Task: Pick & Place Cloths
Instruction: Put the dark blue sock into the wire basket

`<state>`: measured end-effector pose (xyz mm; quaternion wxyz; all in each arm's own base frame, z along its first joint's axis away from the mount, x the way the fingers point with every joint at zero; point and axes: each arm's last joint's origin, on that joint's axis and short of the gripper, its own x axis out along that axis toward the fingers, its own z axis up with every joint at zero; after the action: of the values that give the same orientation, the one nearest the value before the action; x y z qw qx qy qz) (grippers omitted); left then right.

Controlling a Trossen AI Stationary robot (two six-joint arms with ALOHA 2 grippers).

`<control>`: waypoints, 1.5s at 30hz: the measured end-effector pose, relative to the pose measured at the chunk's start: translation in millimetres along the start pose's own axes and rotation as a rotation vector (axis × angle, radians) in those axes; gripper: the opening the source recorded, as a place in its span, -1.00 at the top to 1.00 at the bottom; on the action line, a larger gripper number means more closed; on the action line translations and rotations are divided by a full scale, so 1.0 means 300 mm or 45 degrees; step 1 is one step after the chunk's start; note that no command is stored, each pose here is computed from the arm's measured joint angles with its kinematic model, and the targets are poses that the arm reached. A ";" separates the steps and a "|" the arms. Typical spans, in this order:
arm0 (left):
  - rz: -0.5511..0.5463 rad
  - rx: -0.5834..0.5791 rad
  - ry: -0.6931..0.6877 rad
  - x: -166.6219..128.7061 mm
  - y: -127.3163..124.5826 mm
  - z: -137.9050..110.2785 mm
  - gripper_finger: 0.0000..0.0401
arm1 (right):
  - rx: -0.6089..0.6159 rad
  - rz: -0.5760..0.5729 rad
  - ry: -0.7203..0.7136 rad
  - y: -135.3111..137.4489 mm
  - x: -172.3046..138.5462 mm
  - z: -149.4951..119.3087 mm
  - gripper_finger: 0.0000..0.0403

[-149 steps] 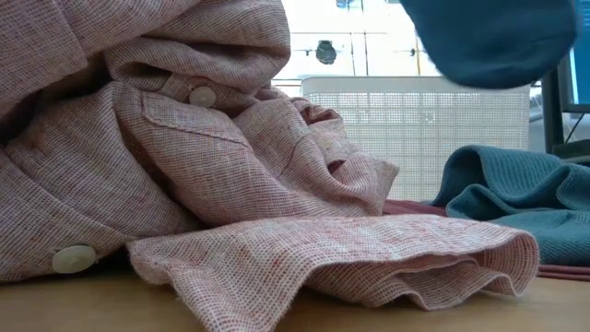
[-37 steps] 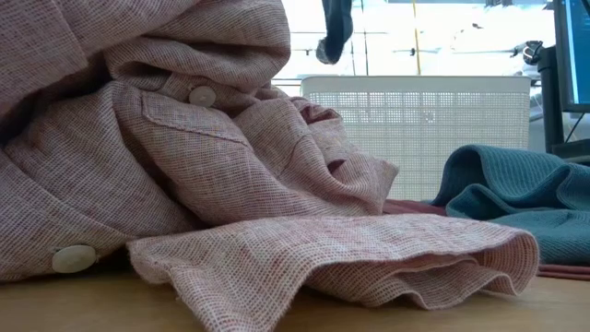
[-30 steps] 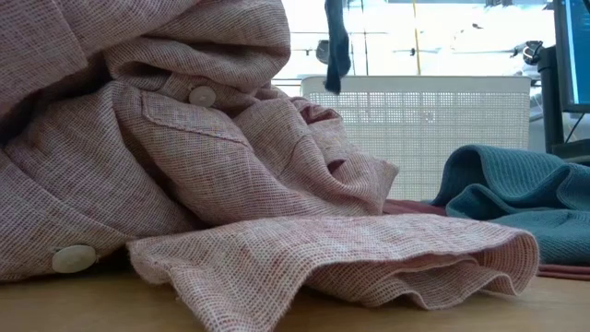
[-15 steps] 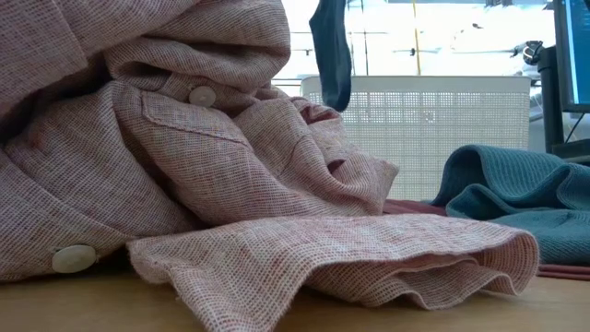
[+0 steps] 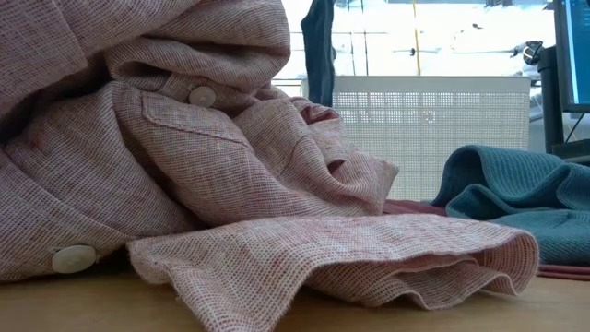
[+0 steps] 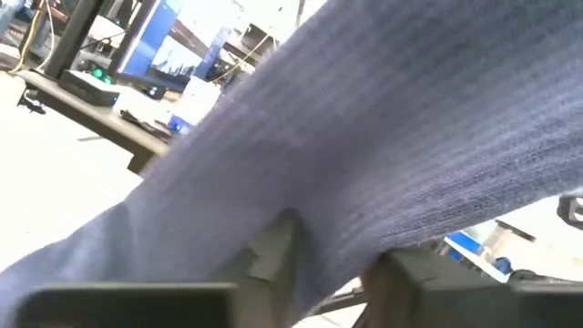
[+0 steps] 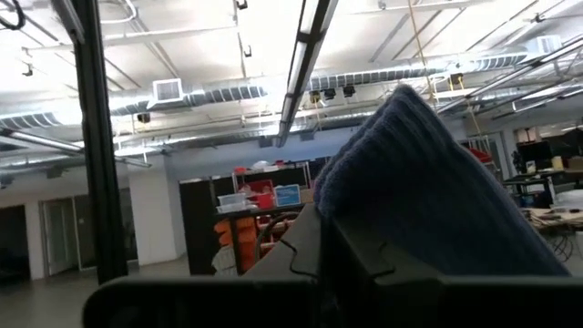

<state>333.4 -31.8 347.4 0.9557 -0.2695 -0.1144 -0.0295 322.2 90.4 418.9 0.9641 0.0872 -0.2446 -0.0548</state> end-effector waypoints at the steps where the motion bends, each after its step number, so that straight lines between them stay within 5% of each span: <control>1: 0.000 0.002 0.000 0.000 0.000 0.000 0.71 | 0.001 0.002 0.000 0.002 -0.001 0.000 1.00; 4: -0.008 0.004 0.006 0.000 0.000 0.000 0.95 | -0.010 0.002 0.005 0.002 -0.001 -0.001 1.00; 14: -0.138 -0.176 0.120 -0.030 -0.052 0.009 0.99 | -0.070 0.011 -0.017 0.001 -0.018 0.050 0.79; 23: -0.130 -0.424 0.174 -0.146 -0.123 0.122 0.99 | -0.139 0.013 0.012 -0.016 -0.053 0.132 0.73; 29: -0.146 -0.438 0.131 -0.238 -0.162 0.211 1.00 | -0.168 0.015 0.058 -0.027 -0.075 0.166 0.73; 39: 0.399 -0.148 0.095 -0.436 -0.126 0.288 1.00 | -0.178 0.016 0.078 -0.031 -0.083 0.176 0.73; 45: 0.565 0.015 -0.026 -0.504 -0.117 0.337 1.00 | -0.180 0.016 0.082 -0.031 -0.083 0.174 0.73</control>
<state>161.8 -9.8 413.6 0.9391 -0.2828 -0.0623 0.1849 274.8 77.5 450.9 0.9755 0.0192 -0.2097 -0.0632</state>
